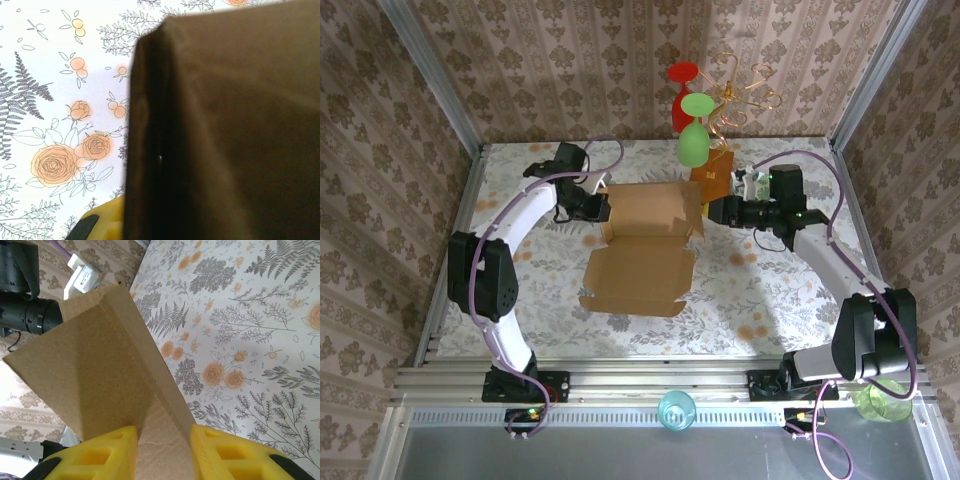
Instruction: Fold the paper box
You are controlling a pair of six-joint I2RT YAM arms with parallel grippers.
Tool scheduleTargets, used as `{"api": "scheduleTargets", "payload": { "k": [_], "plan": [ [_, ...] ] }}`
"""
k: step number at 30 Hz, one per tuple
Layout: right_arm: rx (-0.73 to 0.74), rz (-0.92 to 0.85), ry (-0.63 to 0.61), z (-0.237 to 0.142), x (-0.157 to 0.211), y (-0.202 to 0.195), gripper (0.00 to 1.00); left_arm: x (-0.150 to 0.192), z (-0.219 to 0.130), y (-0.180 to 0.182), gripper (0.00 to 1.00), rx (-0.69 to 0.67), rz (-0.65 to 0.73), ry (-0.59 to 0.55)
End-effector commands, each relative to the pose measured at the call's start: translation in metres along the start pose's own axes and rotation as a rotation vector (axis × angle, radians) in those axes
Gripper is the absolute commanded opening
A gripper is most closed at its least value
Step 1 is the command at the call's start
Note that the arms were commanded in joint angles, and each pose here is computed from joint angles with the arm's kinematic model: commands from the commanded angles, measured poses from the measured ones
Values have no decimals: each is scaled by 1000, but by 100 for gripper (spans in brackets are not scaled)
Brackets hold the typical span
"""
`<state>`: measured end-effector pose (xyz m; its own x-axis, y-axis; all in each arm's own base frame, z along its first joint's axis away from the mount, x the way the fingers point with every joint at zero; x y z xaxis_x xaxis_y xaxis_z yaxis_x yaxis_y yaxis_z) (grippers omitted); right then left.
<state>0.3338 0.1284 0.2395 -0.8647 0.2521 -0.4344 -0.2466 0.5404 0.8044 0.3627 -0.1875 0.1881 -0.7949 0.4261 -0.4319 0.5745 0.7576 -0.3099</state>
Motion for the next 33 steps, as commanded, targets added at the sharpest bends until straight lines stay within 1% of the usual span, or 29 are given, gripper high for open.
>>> {"api": "scheduleTargets", "payload": {
  "k": [1,7,12,26,33],
  "plan": [
    [4,-38,30,8,-1,5,34,-5,-4,-7,0,39,27,-5],
    [29,-82,57,18,-1,13,37,-4,-3,-10,0,40,34,-4],
    [78,-114,33,20,-3,15,39,-4,-3,-12,0,38,37,-4],
    [284,-227,-6,30,-10,15,46,-7,-7,-18,0,24,55,-10],
    [388,-261,-13,39,-12,8,49,-7,-7,-21,0,24,60,-8]
  ]
}}
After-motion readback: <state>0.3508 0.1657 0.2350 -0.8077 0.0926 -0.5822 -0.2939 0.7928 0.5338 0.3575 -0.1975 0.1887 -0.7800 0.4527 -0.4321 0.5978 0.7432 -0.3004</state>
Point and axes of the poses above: each hand's point on the last joint's axis, 136 mm out from that joint toward the fingers, its own z axis out along the fingers, its own y axis along the line the jaws close on, x = y × z, the point moved 5 cm from there along -z, back along the fingers, and after that the axes turned 11 degrees about z, right-handed, at the moved point
